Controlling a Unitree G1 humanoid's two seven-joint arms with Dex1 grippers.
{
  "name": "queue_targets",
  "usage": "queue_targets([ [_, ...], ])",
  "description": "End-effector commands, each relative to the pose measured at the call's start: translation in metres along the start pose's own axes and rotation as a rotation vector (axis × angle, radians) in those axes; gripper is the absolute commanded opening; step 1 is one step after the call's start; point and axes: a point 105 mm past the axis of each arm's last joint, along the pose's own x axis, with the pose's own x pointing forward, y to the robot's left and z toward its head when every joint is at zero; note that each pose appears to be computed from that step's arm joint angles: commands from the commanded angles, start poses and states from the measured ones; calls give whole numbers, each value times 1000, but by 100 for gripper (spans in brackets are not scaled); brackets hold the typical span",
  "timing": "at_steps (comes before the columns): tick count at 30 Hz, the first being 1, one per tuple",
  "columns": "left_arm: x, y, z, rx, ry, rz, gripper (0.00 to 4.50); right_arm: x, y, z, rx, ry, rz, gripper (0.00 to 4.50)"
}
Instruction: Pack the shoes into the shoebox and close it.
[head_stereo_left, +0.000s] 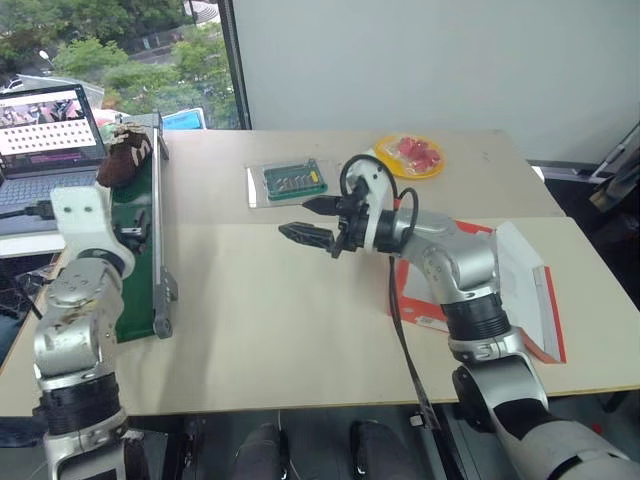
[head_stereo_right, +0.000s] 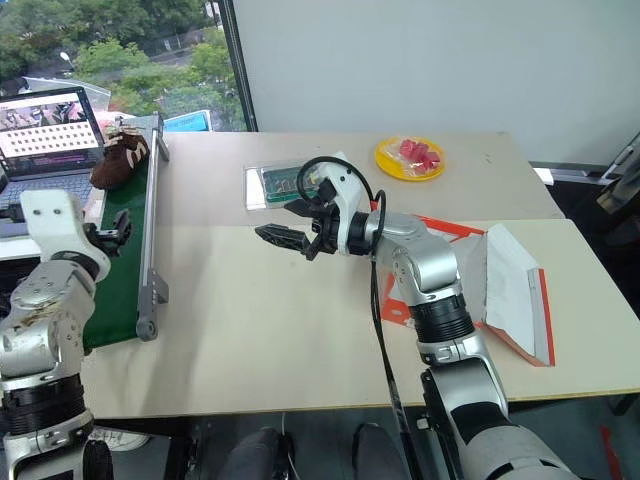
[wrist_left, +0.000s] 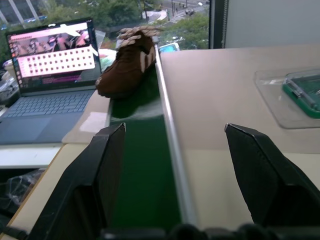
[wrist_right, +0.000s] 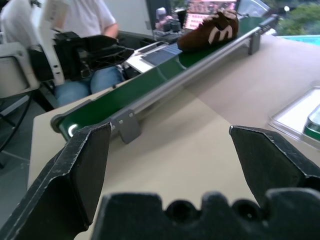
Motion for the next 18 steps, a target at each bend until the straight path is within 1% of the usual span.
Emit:
queue_targets([
  [1, -2, 24, 8, -17, -30, 15, 339, 0, -6, 3, -73, 1, -8, 447],
  [4, -2, 37, 2, -26, -3, 14, 339, 0, -14, -5, -74, 25, -26, 447],
  [7, 0, 46, 2, -10, 7, 5, 339, 1, -18, -10, -76, 39, -37, 447],
  [11, 4, 53, 6, -19, 3, -5, 443, 3, -18, -12, -76, 40, -36, 450],
  [18, 15, 48, -3, -5, 55, -45, 443, 3, -18, -14, -75, 43, -39, 450],
])
